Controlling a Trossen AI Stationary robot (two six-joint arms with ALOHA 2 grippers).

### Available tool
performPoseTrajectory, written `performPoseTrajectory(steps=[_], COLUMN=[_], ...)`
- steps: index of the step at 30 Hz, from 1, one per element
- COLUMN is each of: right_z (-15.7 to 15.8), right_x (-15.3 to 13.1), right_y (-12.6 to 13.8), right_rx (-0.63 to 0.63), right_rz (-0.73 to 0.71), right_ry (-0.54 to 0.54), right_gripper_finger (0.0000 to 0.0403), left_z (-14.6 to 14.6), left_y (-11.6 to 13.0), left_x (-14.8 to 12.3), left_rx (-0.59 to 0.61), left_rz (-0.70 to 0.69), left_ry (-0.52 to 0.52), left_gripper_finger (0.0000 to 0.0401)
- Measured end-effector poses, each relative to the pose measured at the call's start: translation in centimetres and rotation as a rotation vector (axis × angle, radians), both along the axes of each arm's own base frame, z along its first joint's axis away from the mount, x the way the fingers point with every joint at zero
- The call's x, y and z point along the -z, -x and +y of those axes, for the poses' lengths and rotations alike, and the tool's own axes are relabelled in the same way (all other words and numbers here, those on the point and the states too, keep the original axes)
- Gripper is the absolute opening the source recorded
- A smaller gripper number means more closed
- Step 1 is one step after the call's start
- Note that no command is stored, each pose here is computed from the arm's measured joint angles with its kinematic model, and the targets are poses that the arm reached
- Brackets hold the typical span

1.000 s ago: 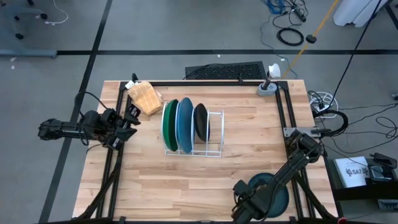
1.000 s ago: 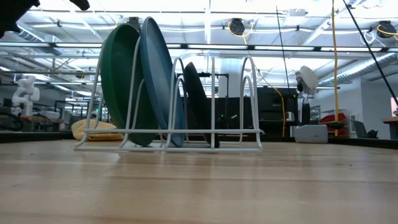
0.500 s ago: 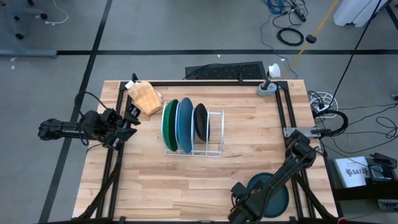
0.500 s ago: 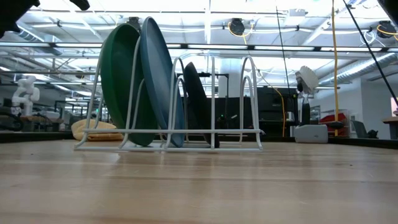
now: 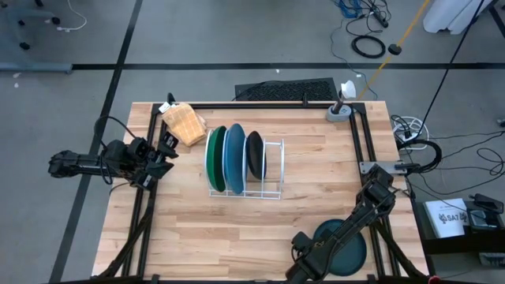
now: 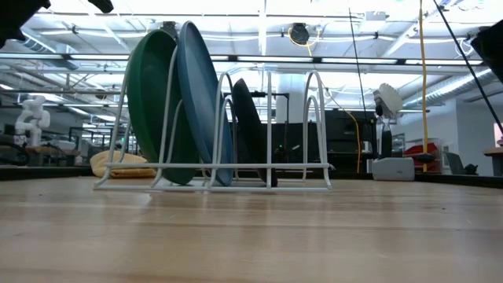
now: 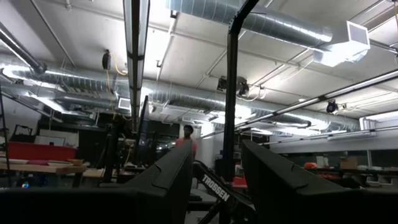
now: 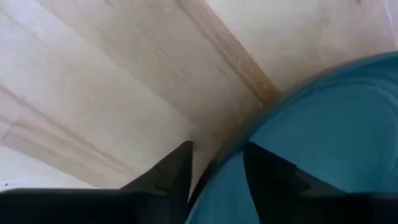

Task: Sort dishes
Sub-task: Put the dark blue plate in the dish rack

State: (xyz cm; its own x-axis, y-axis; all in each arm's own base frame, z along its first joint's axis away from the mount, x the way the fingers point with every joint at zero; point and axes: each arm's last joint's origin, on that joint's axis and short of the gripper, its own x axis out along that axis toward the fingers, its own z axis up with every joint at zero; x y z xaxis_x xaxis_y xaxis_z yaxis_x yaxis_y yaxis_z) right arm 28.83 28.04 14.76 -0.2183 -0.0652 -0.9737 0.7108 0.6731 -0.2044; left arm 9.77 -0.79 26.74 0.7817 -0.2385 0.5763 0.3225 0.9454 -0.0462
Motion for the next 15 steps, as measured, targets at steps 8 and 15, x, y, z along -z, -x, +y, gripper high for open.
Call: performPoseTrajectory(steps=[8, 15], right_z=[-0.4, -0.8], right_x=[-0.1, -1.1], right_y=[-0.3, -1.3], right_rx=[-0.019, -0.046], right_rz=[-0.002, -0.061], right_ry=[-0.002, 0.022], right_gripper_finger=[0.0012, 0.0004], left_z=[0.0, 0.0], left_y=[0.0, 0.0], left_x=[0.0, 0.0], left_rx=[0.000, -0.001], left_rz=[0.000, 0.001], left_ry=[0.000, 0.000], left_gripper_finger=[0.0148, 0.0148])
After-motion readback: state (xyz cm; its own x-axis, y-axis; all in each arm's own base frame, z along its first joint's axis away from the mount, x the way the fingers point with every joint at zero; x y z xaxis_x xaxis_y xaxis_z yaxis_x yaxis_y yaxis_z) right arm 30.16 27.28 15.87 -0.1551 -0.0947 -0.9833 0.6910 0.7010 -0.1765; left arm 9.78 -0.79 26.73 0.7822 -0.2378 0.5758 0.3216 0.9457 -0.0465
